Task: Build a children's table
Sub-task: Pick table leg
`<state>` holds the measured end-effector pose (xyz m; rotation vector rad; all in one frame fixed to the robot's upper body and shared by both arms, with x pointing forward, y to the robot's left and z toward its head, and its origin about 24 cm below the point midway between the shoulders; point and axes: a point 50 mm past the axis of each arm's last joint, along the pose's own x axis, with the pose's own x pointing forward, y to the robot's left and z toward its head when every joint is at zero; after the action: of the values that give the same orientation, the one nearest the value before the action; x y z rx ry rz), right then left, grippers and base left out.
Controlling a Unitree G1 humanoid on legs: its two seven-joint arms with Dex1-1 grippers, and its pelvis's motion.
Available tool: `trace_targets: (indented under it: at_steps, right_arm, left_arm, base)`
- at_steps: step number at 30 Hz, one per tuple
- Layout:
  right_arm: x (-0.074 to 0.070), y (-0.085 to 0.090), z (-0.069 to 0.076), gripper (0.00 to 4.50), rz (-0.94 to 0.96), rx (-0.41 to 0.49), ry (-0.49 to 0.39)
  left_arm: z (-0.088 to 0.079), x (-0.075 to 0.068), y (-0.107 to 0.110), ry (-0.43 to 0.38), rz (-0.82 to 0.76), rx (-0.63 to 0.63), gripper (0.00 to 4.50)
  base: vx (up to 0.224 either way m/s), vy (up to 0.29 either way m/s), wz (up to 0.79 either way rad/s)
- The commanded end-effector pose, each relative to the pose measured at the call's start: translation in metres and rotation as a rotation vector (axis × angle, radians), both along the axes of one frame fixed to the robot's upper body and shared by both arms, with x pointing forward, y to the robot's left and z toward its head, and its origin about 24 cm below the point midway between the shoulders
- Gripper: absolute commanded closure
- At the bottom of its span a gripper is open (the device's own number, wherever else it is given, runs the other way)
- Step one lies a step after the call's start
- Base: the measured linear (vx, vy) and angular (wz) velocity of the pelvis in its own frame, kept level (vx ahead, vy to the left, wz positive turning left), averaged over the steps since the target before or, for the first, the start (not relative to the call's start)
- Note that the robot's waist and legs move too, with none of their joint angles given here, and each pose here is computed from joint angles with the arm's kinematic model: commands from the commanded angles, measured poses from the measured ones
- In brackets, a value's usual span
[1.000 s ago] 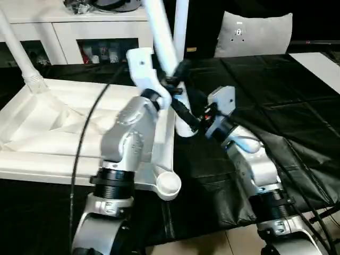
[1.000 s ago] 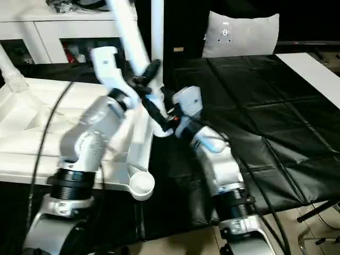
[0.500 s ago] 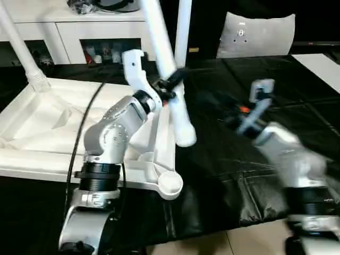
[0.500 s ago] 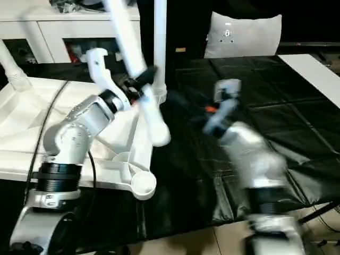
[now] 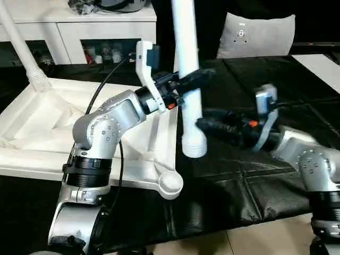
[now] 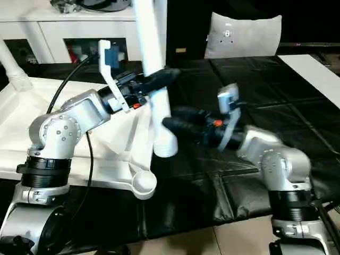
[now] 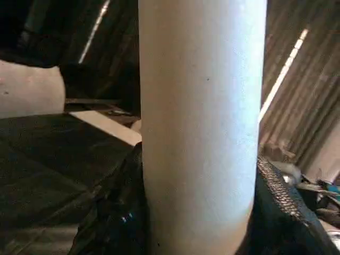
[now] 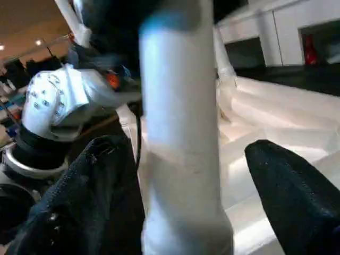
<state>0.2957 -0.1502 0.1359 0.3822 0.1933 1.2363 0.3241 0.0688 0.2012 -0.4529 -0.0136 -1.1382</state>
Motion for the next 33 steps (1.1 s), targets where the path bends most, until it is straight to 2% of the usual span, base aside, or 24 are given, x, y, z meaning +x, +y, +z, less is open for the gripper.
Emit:
trace_targets:
  at_steps: [1,7,19,27,28,29,32,33]
  right_arm:
    - [0.003,0.005,-0.001,0.87,0.004,-0.036,-0.006]
    - [0.000,0.009,-0.003,1.43,0.063,-0.035,0.013]
    - [-0.001,0.012,-0.009,2.44,0.081,-0.058,0.019]
    - [0.000,0.014,-0.011,2.55,0.056,-0.076,0.007]
    - [0.002,0.015,-0.011,2.56,0.031,-0.074,-0.005]
    - [0.002,0.016,-0.010,2.56,0.021,-0.071,-0.010]
    - [0.006,0.017,-0.009,2.56,-0.033,-0.069,-0.038]
    - [0.007,0.017,-0.009,2.57,-0.046,-0.070,-0.043]
  left_arm:
    - [0.008,-0.006,-0.009,-0.042,-0.059,0.008,2.64]
    - [0.007,-0.013,-0.010,-0.071,-0.119,0.015,2.64]
    - [0.005,-0.015,-0.010,-0.081,-0.124,0.022,2.64]
    - [0.002,-0.014,-0.010,-0.091,-0.094,0.053,2.64]
    - [0.000,-0.013,-0.010,-0.076,-0.088,0.050,2.08]
    - [0.000,-0.013,-0.009,-0.084,-0.084,0.050,1.94]
    - [0.000,-0.012,-0.005,-0.099,-0.055,0.047,1.94]
    - [0.000,-0.012,-0.004,-0.113,-0.049,0.051,1.73]
  base:
    - [0.000,0.000,0.00]
    - [0.000,0.000,0.00]
    - [0.000,0.000,0.00]
    - [0.000,0.000,0.00]
    - [0.000,0.000,0.00]
    - [0.000,0.000,0.00]
    - [0.000,0.000,0.00]
    - [0.000,0.000,0.00]
